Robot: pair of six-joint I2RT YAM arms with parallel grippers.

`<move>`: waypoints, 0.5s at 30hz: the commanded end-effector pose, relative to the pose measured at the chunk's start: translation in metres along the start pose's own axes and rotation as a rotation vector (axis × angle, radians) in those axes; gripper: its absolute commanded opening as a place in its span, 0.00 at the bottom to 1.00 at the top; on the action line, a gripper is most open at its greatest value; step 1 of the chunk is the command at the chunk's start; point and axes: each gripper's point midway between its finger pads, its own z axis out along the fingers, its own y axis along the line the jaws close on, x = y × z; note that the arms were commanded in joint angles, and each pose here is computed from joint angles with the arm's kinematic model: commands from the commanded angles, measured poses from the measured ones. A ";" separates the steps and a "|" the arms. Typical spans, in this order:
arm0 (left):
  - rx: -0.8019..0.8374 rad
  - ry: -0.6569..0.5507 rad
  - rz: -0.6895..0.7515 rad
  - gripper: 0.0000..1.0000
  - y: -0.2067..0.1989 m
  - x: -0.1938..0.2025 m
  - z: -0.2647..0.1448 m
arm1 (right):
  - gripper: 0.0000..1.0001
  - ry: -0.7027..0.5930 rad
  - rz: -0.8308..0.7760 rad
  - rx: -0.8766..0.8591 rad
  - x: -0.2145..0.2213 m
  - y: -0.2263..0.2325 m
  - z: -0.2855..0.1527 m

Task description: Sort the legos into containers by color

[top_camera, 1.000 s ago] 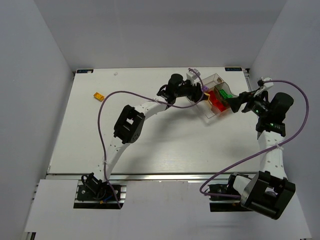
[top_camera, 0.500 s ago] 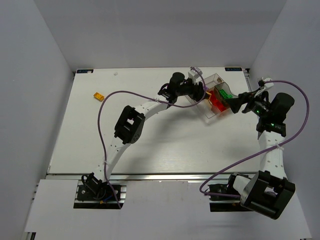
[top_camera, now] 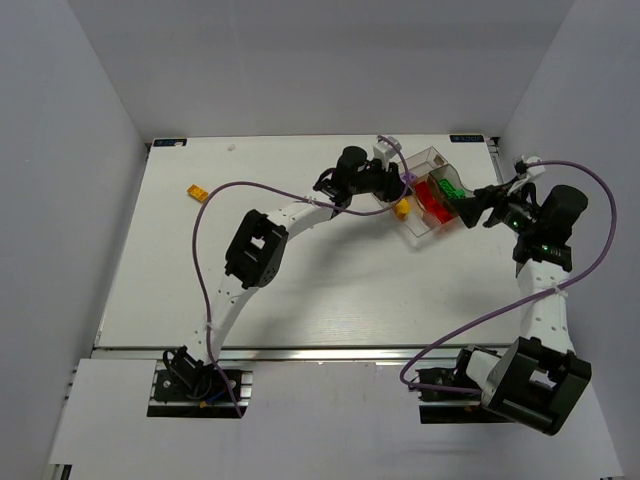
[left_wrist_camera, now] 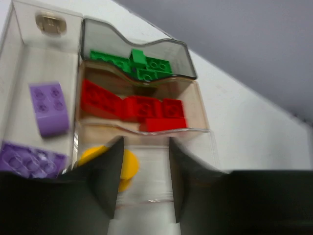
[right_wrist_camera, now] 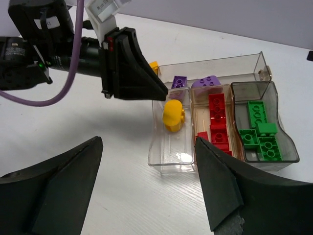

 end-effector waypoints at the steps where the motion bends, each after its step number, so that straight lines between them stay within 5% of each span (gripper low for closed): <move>1: -0.010 -0.133 0.005 0.22 -0.025 -0.094 -0.043 | 0.81 0.008 -0.037 -0.072 -0.003 0.007 0.004; 3: -0.125 -0.097 -0.091 0.02 0.008 -0.082 -0.074 | 0.77 0.044 -0.016 -0.105 0.006 0.010 0.009; 6: -0.237 -0.110 -0.155 0.00 0.030 -0.105 -0.143 | 0.56 0.104 -0.053 -0.167 0.014 0.018 0.024; 9: -0.358 -0.061 -0.242 0.03 0.048 -0.082 -0.221 | 0.57 0.187 -0.176 -0.335 0.028 0.044 0.044; 10: -0.408 -0.016 -0.289 0.11 0.054 -0.056 -0.241 | 0.61 0.221 -0.197 -0.390 0.027 0.053 0.042; 11: -0.435 -0.037 -0.275 0.24 0.047 -0.070 -0.264 | 0.65 0.229 -0.253 -0.425 0.027 0.055 0.046; 12: -0.517 -0.017 -0.300 0.49 0.058 -0.063 -0.289 | 0.68 0.241 -0.369 -0.492 0.037 0.063 0.061; 15: -0.829 0.070 -0.340 0.70 0.070 -0.033 -0.359 | 0.86 0.269 -0.626 -0.537 0.045 0.057 0.089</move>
